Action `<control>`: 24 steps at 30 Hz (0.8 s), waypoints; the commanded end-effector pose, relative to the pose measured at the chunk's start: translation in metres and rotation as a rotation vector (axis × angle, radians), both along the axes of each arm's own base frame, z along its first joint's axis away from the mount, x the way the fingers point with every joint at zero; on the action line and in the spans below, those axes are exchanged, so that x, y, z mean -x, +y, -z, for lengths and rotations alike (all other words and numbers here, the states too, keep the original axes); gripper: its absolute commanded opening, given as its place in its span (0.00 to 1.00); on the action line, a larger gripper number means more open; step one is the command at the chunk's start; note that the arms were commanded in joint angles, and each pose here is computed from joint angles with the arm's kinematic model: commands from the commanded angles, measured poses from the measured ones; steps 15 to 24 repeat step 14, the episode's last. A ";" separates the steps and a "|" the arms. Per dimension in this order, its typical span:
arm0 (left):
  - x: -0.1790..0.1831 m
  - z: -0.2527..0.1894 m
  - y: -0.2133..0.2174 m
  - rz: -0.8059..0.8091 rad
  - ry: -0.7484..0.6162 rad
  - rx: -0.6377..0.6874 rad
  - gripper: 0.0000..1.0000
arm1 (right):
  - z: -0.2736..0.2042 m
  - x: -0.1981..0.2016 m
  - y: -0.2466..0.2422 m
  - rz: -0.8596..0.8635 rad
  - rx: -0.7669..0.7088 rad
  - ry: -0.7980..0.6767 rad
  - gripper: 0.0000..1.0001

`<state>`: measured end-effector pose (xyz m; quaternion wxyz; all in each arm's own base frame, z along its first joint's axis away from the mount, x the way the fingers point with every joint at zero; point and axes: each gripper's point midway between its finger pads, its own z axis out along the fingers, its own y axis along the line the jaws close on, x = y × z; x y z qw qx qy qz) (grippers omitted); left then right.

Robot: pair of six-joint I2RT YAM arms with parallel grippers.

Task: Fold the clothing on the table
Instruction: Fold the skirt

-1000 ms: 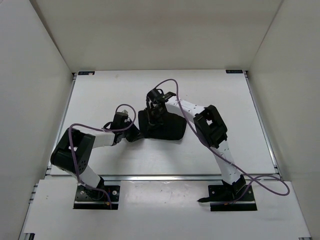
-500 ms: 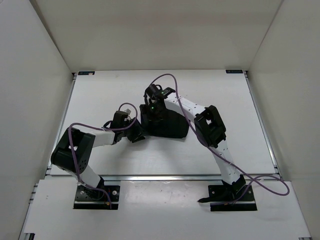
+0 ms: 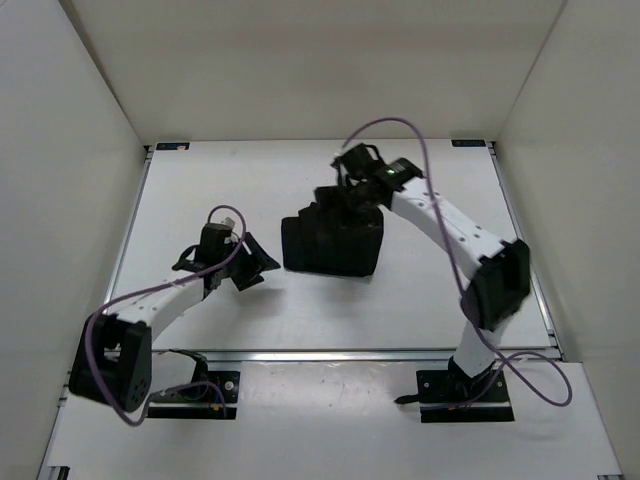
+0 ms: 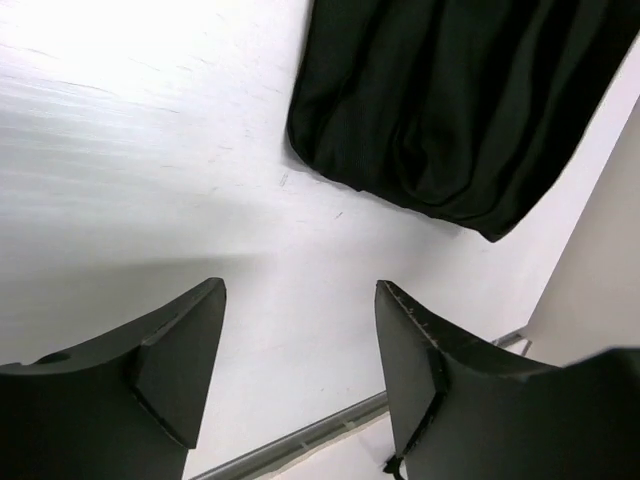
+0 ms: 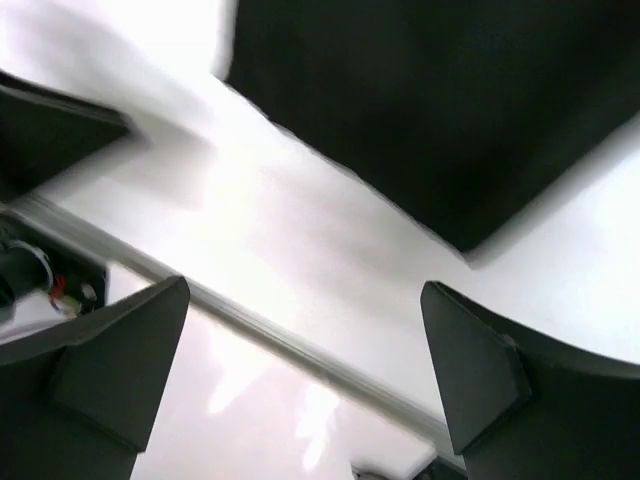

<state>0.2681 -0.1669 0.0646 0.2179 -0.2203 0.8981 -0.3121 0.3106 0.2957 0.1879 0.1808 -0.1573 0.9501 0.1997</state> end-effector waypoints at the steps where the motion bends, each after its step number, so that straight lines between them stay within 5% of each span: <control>1: 0.014 -0.003 0.027 -0.018 0.010 -0.087 0.73 | 0.009 0.008 -0.056 0.082 -0.018 0.031 0.99; 9: 0.033 -0.005 0.039 0.029 0.054 -0.182 0.74 | 0.020 0.032 -0.122 0.172 -0.092 0.018 0.99; 24: 0.039 -0.006 0.041 0.023 0.042 -0.192 0.74 | 0.013 0.032 -0.128 0.131 -0.057 -0.066 0.99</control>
